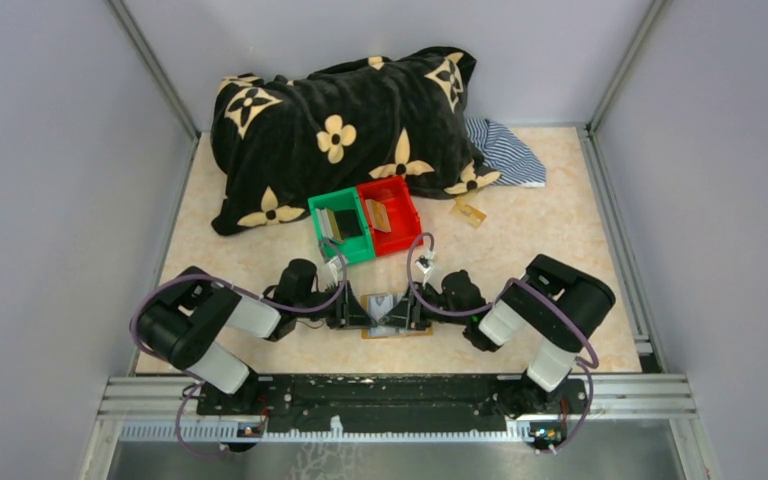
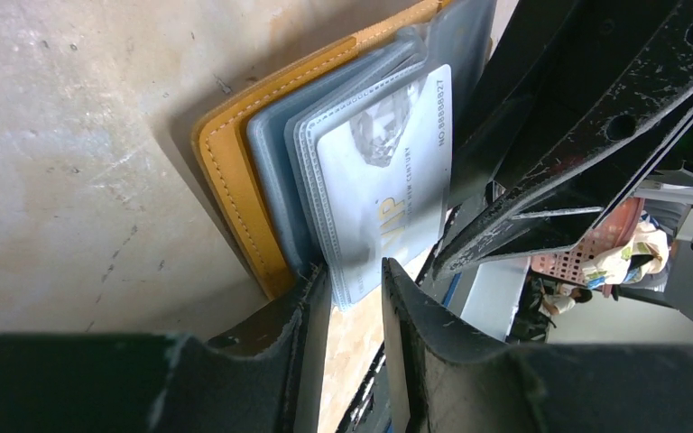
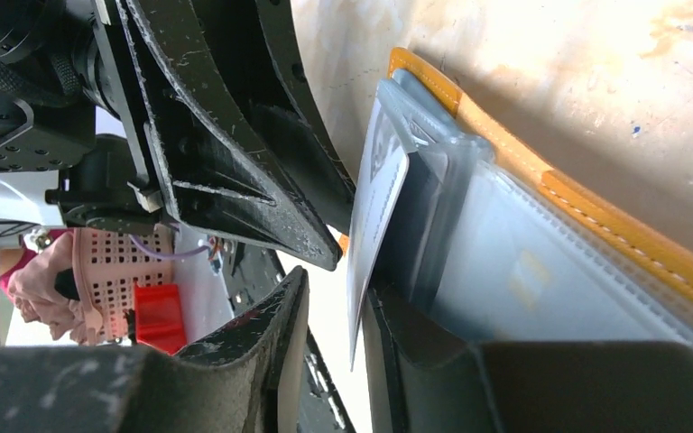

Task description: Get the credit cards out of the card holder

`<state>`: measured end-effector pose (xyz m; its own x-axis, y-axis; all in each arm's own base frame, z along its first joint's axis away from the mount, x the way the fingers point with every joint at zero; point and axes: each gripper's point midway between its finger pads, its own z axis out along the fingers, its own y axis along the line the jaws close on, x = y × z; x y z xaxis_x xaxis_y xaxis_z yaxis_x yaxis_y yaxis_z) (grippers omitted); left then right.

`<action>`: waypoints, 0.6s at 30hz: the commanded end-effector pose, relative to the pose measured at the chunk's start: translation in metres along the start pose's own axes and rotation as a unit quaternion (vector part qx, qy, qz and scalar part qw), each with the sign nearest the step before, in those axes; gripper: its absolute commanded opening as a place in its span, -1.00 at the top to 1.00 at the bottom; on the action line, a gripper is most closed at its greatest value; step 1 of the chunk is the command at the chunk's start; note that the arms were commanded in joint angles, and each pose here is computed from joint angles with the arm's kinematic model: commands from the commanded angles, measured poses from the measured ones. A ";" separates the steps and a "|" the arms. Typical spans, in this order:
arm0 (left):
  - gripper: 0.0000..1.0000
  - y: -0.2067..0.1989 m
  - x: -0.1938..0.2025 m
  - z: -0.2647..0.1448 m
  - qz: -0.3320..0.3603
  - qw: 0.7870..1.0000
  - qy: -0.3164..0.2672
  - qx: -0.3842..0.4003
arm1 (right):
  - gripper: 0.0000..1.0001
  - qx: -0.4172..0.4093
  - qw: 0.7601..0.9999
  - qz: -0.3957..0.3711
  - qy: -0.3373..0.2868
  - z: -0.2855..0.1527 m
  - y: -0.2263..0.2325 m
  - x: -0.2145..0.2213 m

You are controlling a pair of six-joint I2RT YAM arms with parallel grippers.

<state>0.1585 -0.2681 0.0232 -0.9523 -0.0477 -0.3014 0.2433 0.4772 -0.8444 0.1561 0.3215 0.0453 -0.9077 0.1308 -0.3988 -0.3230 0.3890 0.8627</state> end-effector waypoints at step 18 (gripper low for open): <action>0.35 0.049 0.025 0.005 -0.059 0.994 0.021 -0.088 | 0.55 -0.007 0.999 -0.048 -0.010 -0.017 0.014 -0.013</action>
<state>0.1602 -0.2737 0.0202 -0.9628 -0.0562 -0.2644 0.2105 0.4577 -0.8638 0.1557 0.3082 0.0501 -0.8989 0.1209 -0.4212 -0.3372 0.4228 0.8411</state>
